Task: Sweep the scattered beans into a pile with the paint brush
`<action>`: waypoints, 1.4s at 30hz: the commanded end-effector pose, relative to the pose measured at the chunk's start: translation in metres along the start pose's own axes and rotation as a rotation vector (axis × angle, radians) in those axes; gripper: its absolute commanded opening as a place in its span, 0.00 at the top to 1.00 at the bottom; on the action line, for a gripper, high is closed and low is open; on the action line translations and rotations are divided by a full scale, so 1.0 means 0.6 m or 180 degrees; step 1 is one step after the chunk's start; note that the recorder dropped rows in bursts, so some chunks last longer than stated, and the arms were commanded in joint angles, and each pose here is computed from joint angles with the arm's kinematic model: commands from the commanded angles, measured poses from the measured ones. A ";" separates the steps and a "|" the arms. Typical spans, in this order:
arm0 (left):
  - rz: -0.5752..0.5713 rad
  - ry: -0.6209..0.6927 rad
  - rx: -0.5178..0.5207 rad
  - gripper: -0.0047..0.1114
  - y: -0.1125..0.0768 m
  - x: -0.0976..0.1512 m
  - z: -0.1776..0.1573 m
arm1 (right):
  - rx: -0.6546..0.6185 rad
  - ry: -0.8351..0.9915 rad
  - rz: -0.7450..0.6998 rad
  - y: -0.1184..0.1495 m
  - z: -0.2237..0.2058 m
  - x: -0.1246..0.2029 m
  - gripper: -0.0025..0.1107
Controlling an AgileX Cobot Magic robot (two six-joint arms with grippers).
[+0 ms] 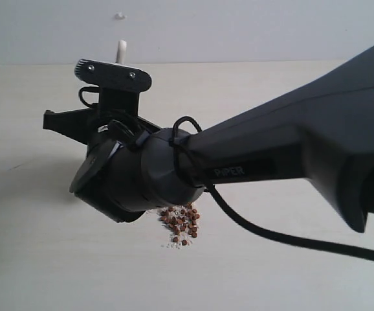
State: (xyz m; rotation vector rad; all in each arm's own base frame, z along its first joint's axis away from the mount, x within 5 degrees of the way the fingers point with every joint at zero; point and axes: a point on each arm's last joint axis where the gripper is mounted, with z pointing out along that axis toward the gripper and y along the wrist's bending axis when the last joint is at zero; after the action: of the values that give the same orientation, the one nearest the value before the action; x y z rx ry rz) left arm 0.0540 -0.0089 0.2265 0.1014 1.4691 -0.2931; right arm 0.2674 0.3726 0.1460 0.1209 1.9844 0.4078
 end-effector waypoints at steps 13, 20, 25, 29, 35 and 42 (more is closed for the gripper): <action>-0.0021 -0.0002 0.0079 0.96 -0.003 0.001 -0.001 | 0.1084 0.0117 -0.0309 -0.059 0.008 -0.004 0.98; -0.0021 -0.0002 0.0079 0.96 -0.003 0.001 -0.001 | 0.1063 0.0083 -0.0375 -0.053 0.000 -0.019 0.98; -0.0021 -0.0002 0.0079 0.96 -0.003 0.001 -0.001 | 0.1138 -0.0025 -0.0486 -0.053 -0.011 -0.041 0.98; -0.0021 -0.0002 0.0079 0.96 -0.003 0.001 -0.001 | 0.0931 0.0045 -0.0426 -0.038 -0.021 -0.052 0.98; -0.0021 -0.0002 0.0079 0.96 -0.003 0.001 -0.001 | 0.0579 0.0233 -0.0368 -0.009 -0.036 -0.035 0.98; -0.0021 -0.0002 0.0079 0.96 -0.003 0.001 -0.001 | 0.0362 0.0402 -0.1175 0.003 -0.041 -0.025 0.98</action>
State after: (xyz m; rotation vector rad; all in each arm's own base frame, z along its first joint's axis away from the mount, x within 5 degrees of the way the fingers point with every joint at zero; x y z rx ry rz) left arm 0.0539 -0.0094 0.2265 0.1093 1.4689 -0.3019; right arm 0.2518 0.3623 0.1623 -0.0890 2.1226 0.0966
